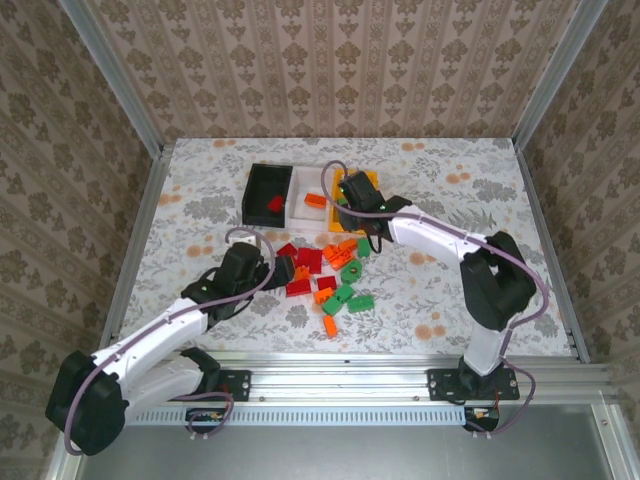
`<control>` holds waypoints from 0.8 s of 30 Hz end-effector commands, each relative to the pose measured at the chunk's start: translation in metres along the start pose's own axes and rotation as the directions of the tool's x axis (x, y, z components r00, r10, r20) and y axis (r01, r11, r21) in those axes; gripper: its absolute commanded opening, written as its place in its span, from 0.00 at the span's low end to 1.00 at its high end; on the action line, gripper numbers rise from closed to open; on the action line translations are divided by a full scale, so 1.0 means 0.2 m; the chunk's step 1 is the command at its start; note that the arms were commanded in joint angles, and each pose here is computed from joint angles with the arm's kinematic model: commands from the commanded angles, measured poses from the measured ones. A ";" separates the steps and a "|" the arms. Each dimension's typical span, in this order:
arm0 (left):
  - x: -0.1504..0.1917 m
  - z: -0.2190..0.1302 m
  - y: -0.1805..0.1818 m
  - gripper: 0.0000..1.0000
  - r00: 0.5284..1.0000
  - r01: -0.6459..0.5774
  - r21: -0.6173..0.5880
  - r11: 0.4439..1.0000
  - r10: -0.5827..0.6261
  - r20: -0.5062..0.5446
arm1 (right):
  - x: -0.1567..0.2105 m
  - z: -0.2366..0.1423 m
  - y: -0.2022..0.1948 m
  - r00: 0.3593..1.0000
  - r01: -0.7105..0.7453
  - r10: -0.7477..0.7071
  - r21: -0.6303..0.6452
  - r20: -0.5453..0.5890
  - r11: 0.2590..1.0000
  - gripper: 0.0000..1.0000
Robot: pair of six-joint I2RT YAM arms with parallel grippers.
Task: Sort the legos into containers by color
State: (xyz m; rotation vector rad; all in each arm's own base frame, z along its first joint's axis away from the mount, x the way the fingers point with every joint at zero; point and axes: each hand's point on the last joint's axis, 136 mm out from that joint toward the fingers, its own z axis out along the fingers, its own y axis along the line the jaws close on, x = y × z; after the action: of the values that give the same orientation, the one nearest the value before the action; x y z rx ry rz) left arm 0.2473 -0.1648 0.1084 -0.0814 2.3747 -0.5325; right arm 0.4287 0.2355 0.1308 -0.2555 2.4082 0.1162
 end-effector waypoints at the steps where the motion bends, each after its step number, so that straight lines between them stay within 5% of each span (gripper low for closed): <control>1: 0.00 -0.01 -0.01 1.00 1.000 0.025 0.015 1.000 -0.025 -0.015 | -0.02 0.11 -0.02 0.998 0.013 -0.014 -0.023 -0.063 1.000 0.34; 12: -0.03 0.01 0.00 1.00 0.999 0.010 0.009 1.000 -0.010 -0.042 | -0.12 0.25 -0.03 0.996 0.017 -0.018 -0.010 -0.091 1.000 0.49; 18: -0.07 0.09 -0.01 1.00 0.998 0.039 0.015 0.999 -0.038 -0.050 | -0.20 0.12 -0.04 1.000 0.003 -0.003 -0.012 -0.027 1.000 0.52; 24: -0.15 0.21 0.01 0.85 0.987 0.149 -0.055 0.987 -0.152 -0.057 | -0.10 -0.11 -0.01 0.998 -0.032 0.036 -0.077 0.048 0.997 0.54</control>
State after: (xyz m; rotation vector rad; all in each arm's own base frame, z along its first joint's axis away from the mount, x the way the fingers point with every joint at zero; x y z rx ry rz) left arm 0.2792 -0.1653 0.0858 -0.2041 2.4875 -0.5244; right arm 0.4453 0.2273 0.1278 -0.2715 2.4440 0.1395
